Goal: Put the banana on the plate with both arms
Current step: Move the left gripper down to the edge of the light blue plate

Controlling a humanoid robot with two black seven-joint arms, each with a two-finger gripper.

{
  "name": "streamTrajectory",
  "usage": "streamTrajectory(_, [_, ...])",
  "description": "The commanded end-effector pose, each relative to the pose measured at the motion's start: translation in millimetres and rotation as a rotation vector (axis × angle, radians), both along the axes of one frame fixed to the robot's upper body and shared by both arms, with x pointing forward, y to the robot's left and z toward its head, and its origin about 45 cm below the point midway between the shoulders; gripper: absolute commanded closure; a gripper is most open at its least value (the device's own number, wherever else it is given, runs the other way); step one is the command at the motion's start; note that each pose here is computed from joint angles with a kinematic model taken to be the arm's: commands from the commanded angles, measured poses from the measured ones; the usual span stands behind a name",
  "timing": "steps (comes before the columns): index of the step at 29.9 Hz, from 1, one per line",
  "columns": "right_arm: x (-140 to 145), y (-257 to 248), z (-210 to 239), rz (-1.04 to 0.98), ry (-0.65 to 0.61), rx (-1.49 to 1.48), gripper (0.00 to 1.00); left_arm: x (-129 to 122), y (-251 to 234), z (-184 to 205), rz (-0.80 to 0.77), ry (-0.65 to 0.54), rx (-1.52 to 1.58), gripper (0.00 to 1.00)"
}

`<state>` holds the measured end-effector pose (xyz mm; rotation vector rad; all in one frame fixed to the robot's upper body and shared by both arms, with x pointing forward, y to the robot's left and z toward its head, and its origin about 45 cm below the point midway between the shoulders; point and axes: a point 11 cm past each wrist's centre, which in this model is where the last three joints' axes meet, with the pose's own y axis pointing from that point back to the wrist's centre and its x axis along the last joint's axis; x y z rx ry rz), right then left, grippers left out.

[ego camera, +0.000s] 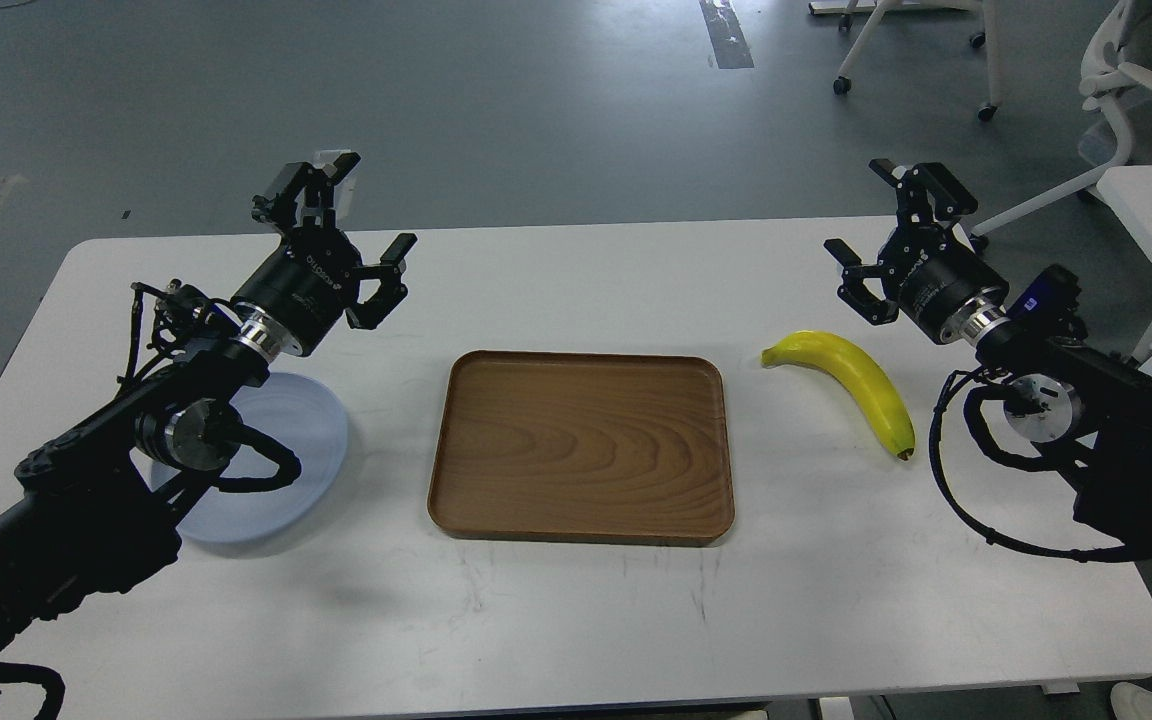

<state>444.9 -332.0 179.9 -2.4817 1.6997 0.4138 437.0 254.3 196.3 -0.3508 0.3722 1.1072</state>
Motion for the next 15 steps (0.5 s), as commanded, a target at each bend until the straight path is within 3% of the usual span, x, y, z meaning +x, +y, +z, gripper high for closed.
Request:
streamTrajectory(1, [0, -2, -1, -0.006, 0.001, -0.005, 0.00, 0, 4, -1, 0.012, 0.002, -0.002, 0.00])
streamTrajectory(10, [0, -2, -1, -0.002, 0.004, -0.014, 0.00, -3, 10, -4, 0.009, 0.014, 0.005, 0.00])
streamTrajectory(15, [0, -3, -2, 0.000, 0.006, -0.022, 0.00, -7, 45, 0, -0.010, -0.010, 0.051, 0.00])
